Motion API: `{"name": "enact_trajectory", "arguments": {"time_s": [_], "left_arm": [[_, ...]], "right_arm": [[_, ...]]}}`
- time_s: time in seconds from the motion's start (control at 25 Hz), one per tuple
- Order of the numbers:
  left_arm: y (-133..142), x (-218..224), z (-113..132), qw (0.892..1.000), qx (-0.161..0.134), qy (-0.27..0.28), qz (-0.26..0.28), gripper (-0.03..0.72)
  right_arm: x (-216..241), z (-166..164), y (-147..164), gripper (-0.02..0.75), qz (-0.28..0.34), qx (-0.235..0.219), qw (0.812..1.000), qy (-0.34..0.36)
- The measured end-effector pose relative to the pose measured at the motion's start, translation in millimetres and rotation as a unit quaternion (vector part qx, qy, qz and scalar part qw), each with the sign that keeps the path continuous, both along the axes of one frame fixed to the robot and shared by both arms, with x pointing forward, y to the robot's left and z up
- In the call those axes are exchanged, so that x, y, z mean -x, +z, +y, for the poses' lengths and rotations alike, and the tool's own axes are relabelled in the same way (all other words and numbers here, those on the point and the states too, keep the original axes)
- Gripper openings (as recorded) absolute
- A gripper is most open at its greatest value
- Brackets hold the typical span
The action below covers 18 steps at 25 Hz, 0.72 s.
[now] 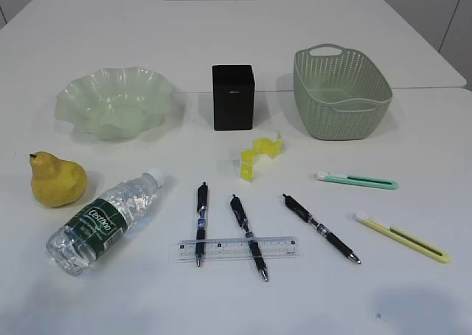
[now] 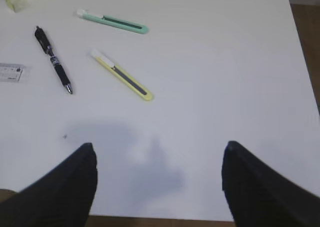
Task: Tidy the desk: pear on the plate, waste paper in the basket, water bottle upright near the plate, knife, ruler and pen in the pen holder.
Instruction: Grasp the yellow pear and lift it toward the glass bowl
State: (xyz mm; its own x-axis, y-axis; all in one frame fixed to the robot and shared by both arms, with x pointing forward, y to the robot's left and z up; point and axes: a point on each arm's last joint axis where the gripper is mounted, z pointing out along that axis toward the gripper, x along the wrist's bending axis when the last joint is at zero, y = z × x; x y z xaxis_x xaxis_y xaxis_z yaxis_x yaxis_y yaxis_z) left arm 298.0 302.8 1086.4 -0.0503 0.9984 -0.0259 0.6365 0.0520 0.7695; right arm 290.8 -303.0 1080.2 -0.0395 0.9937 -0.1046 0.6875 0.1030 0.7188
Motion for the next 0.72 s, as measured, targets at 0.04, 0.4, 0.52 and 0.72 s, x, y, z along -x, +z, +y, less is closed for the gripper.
{"name": "enact_trajectory", "arguments": {"time_s": [0.04, 0.4, 0.52, 0.72], "left_arm": [[4.1, -4.9, 0.4, 1.000, -0.001, 0.000, -0.004, 0.402], [25.2, -48.3, 3.3, 1.000, -0.006, -0.002, 0.013, 0.402], [25.8, -52.1, 3.6, 1.000, -0.008, -0.004, 0.016, 0.402], [25.5, -51.9, 0.3, 0.999, -0.019, -0.027, 0.018, 0.402]], "right_arm": [[-3.3, -0.2, 0.9, 0.575, 0.002, 0.002, 1.000, 0.000], [-31.7, 0.0, -0.1, 0.575, 0.024, 0.011, 1.000, 0.001], [-40.9, 0.1, -2.8, 0.575, 0.037, 0.014, 0.999, 0.002], [-55.9, 0.4, -9.5, 0.575, 0.066, 0.017, 0.998, 0.003]]}}
